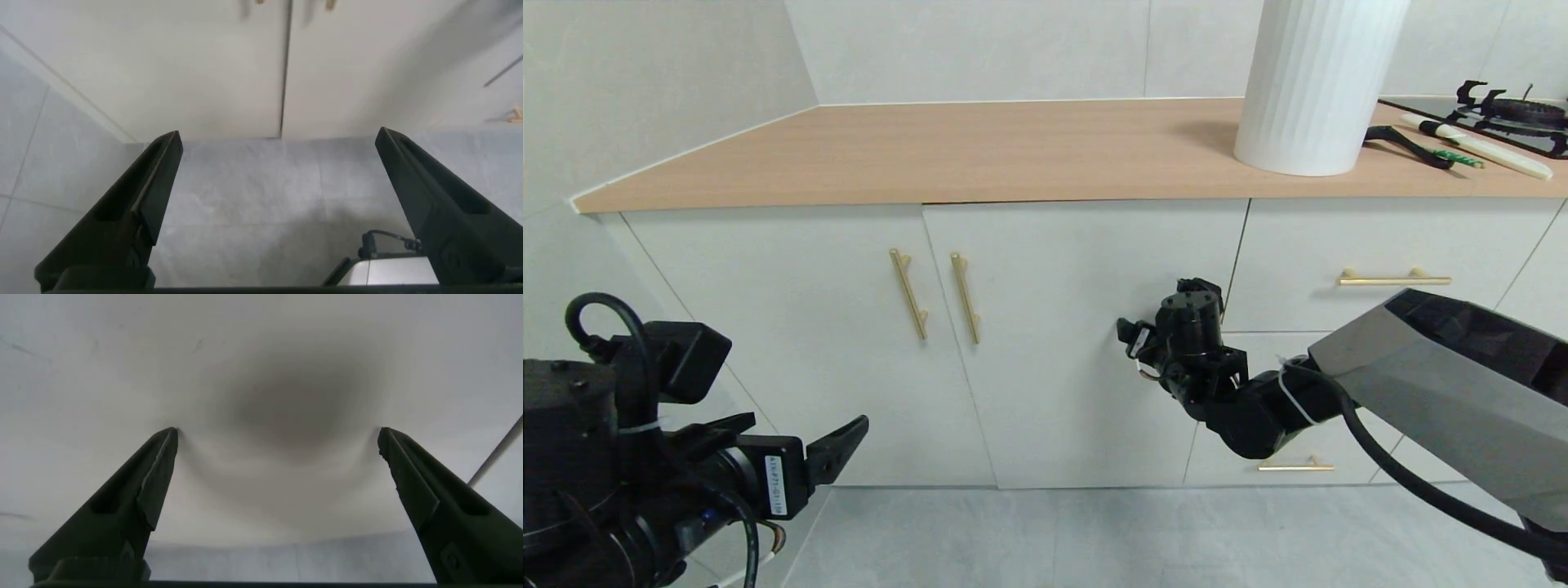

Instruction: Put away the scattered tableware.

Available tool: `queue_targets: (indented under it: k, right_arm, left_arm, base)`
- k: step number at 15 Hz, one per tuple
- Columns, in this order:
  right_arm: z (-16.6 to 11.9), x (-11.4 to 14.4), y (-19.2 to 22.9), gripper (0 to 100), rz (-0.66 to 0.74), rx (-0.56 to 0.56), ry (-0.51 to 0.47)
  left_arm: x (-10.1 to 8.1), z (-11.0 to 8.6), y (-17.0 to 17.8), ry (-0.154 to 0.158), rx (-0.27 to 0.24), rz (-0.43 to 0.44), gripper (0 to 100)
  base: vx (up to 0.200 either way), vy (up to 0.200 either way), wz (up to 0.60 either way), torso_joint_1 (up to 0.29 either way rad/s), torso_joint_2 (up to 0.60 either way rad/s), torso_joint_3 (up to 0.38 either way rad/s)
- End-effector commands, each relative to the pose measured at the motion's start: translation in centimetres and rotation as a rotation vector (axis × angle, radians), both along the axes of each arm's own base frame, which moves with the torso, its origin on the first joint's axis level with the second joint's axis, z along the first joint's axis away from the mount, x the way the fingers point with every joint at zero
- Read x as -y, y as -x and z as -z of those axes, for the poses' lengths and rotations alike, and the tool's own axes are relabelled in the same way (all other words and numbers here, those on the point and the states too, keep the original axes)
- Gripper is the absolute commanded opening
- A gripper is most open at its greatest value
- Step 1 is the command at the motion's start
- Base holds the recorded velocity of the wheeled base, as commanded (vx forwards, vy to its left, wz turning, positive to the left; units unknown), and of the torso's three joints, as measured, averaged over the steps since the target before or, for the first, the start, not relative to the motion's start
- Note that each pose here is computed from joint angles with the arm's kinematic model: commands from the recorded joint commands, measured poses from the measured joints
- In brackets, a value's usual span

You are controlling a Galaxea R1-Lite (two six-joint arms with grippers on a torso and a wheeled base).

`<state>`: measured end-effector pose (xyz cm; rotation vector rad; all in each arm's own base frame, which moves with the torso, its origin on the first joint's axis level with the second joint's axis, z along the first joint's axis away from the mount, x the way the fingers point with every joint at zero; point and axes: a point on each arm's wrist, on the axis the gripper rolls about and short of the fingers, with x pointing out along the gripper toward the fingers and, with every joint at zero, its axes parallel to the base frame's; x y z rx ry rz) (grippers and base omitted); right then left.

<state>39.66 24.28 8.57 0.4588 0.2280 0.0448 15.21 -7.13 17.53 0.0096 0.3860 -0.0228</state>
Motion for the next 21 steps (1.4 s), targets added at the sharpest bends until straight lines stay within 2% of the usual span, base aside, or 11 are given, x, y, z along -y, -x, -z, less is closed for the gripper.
queue_targets:
  k: [1,6,9,11,13,14,16,17,19,20,21]
  right_arm:
    - [0.0,0.2,-0.4,100,0.017,0.006,-0.001]
    - [-0.1,0.5,-0.6,100,0.036,0.013,-0.002]
    - [-2.6,0.9,1.9,100,0.022,0.032,0.013]
    - [-6.0,1.2,5.3,100,-0.029,0.142,0.046]
    - [-8.5,3.1,7.7,100,-0.018,0.269,0.103]
    - [-10.6,5.3,10.9,100,-0.002,0.387,0.158]
    - [-12.4,7.6,14.2,100,0.024,0.471,0.225]
    - [-13.1,10.1,17.4,100,0.062,0.489,0.254]
    - [-14.3,13.0,21.0,100,0.105,0.523,0.283]
    - [-14.7,14.8,22.8,100,0.143,0.542,0.292]
    - [-14.9,18.4,25.9,100,0.240,0.547,0.341]
  left_arm:
    - [0.0,0.1,0.0,-0.001,-0.004,0.000,100]
    - [0.0,0.1,-0.1,-0.002,-0.005,0.000,100]
    - [0.0,0.1,-0.1,-0.002,-0.007,0.002,100]
    - [0.0,0.0,0.0,0.001,-0.001,0.002,100]
    - [-0.2,-0.4,0.3,0.008,0.019,0.000,100]
    - [-0.6,-0.8,1.1,-0.001,0.046,0.008,100]
    - [-1.5,-0.7,2.7,-0.030,0.080,0.012,100]
    - [-2.8,-1.1,4.7,-0.013,0.146,-0.020,100]
    - [-4.2,-0.5,6.8,0.004,0.192,-0.047,100]
    - [-4.8,-0.5,8.1,0.026,0.240,-0.057,100]
    - [-6.0,-1.0,10.3,0.069,0.330,-0.077,100]
  base:
    - [0.000,0.000,0.00,0.000,0.00,0.000]
    - [0.000,0.000,0.00,0.000,0.00,0.000]
    - [0.000,0.000,0.00,0.000,0.00,0.000]
    - [0.000,0.000,0.00,0.000,0.00,0.000]
    - [0.000,0.000,0.00,0.000,0.00,0.000]
    - [0.000,0.000,0.00,0.000,0.00,0.000]
    - [0.000,0.000,0.00,0.000,0.00,0.000]
    - [0.000,0.000,0.00,0.000,0.00,0.000]
    - [0.000,0.000,0.00,0.000,0.00,0.000]
    - [0.000,0.000,0.00,0.000,0.00,0.000]
    - [0.000,0.000,0.00,0.000,0.00,0.000]
